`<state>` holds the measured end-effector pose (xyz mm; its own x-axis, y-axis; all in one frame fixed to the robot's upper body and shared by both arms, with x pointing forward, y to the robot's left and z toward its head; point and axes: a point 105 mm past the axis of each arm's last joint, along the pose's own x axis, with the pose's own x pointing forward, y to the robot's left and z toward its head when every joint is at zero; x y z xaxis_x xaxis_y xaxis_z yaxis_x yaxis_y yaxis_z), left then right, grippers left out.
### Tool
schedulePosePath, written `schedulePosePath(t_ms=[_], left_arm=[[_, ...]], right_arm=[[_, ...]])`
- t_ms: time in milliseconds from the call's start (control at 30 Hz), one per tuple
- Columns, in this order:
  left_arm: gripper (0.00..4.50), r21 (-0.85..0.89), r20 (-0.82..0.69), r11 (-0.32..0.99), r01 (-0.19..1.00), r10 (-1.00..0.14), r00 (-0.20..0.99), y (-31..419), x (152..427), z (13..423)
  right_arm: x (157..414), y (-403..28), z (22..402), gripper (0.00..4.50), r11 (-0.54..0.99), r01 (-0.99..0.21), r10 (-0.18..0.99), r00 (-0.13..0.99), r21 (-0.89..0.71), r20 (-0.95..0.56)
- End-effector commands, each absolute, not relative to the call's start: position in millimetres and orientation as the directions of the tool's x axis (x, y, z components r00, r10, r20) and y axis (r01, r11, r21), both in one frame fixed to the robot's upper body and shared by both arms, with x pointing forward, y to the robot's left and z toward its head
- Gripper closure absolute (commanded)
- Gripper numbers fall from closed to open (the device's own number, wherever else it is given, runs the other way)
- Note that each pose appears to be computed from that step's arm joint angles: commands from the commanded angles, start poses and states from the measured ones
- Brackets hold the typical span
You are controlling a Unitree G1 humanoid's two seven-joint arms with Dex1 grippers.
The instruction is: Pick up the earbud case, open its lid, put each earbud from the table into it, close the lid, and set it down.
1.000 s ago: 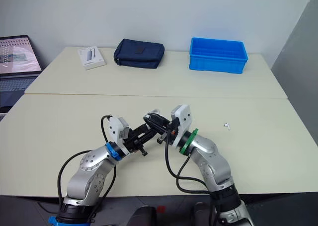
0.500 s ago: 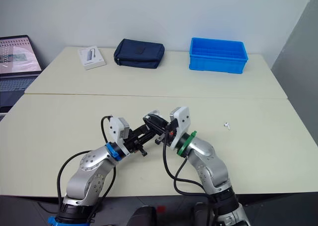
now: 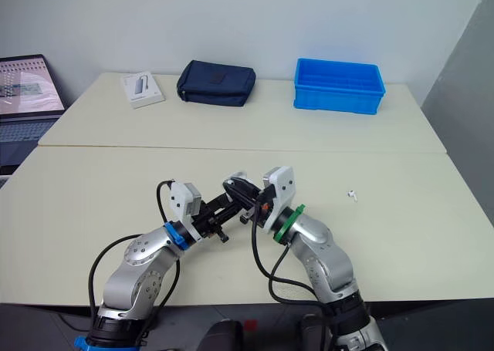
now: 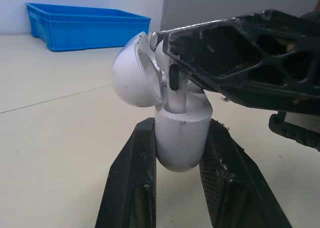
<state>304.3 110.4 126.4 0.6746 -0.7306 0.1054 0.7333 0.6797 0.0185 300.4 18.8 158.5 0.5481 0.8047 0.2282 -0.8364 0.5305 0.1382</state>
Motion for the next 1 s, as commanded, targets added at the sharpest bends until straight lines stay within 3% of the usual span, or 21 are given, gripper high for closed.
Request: schedulePosePath(t_ms=[33,300,467,700,833,1000], left_arm=[[3.71,0.076,0.201,0.671,0.737,-0.735,0.648,110,302,154],[3.71,0.073,0.194,0.671,0.738,-0.736,0.649,109,301,153],[3.71,0.072,0.186,0.676,0.733,-0.731,0.656,111,302,151],[3.71,0.069,0.168,0.69,0.721,-0.72,0.673,115,304,146],[3.71,0.085,0.16,0.705,0.704,-0.707,0.689,119,307,143],[3.71,0.1,0.149,0.721,0.686,-0.692,0.706,123,309,138]], right_arm=[[302,15,146,2.76,0.56,-0.818,0.798,0.575,0.132,0.181],[298,10,161,0.02,0.564,-0.818,0.784,0.573,0.113,0.238],[287,-4,176,0.0,0.544,-0.837,0.797,0.539,0.066,0.272],[263,-54,193,0.0,0.527,-0.848,0.839,0.507,-0.06,0.198],[262,-113,188,0.0,0.591,-0.79,0.803,0.596,-0.162,0.023],[257,-191,169,0.0,0.672,-0.693,0.658,0.72,-0.262,-0.22]])
